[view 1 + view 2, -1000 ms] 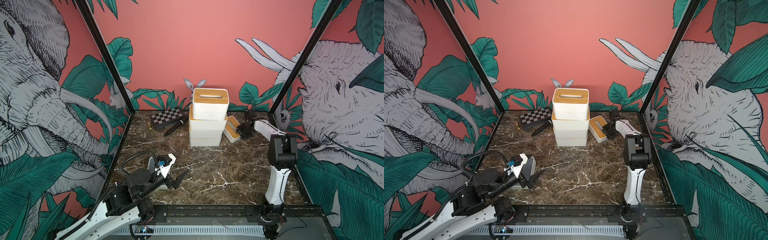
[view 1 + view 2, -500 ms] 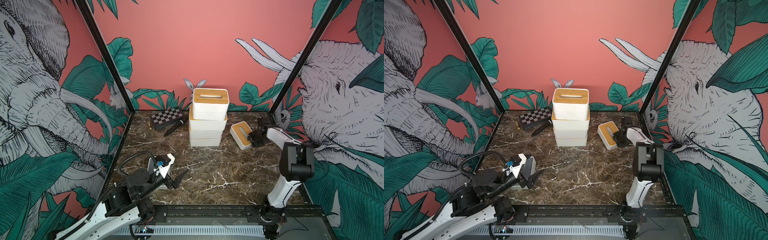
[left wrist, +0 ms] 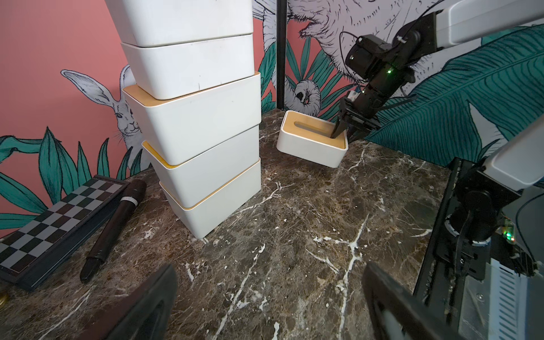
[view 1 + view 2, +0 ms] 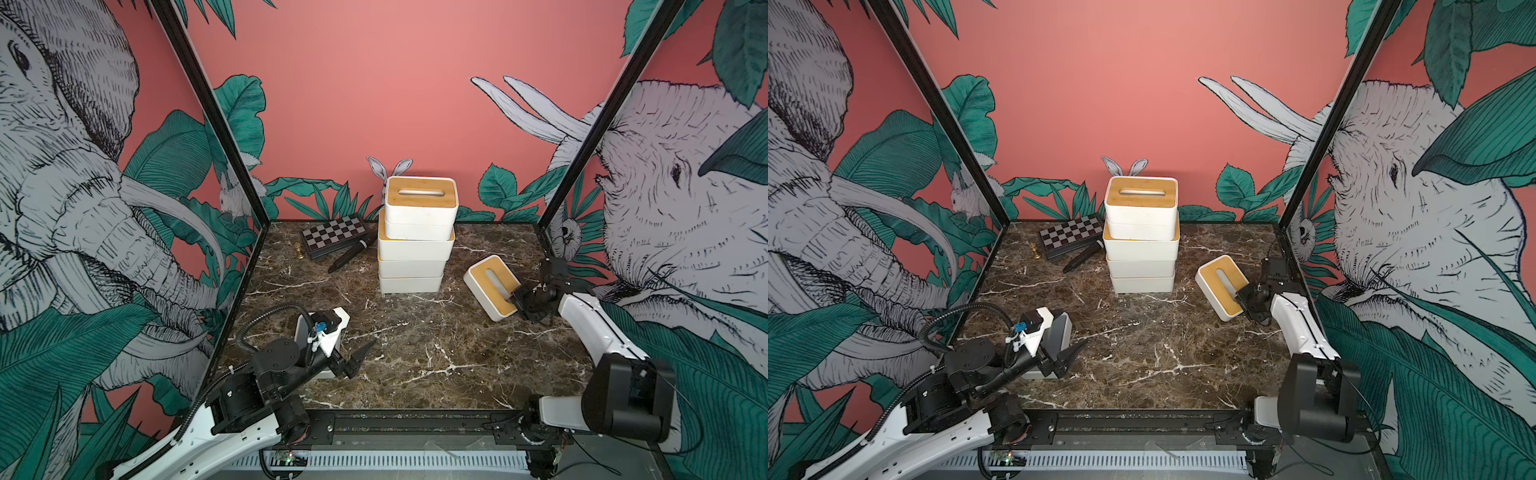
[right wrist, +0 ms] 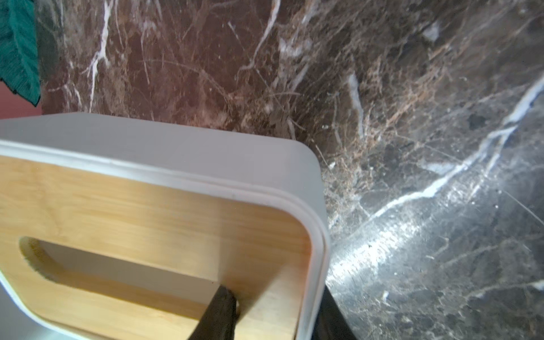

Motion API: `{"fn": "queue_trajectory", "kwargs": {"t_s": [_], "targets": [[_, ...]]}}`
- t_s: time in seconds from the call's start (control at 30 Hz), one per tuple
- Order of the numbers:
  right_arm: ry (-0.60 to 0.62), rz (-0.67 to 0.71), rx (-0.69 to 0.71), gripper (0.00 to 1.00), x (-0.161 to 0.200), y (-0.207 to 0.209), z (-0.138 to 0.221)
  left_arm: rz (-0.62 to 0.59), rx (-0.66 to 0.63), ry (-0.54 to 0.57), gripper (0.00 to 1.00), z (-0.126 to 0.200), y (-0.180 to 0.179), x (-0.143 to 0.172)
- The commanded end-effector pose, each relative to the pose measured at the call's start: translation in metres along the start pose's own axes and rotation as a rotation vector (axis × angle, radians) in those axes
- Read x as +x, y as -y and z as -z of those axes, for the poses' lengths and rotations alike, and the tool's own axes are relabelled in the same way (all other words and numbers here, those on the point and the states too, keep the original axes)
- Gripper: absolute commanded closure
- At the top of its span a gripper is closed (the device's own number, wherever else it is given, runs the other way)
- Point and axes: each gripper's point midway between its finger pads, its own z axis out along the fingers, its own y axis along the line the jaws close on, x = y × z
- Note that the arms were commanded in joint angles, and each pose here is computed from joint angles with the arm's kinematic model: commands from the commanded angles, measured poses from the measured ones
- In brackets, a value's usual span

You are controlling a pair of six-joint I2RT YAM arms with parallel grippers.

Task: Stack the tissue boxes
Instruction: Pick up the tissue box from the center of the board.

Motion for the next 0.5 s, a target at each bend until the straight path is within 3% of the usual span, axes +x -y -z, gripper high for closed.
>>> {"fn": "queue_trajectory", "kwargs": {"t_s": [0.0,0.47], "targets": [[-0.002,0.077,-0.071,0.81,0.012,-0.006,0.019,0.034,-0.027,-0.007,0.0,-0.003,-0.004,0.003],[-0.035,0.271,-0.074,0.84,0.063,0.016,0.06,0.316,-0.109,-0.042,0.0,-0.012,-0.015,0.018]]}}
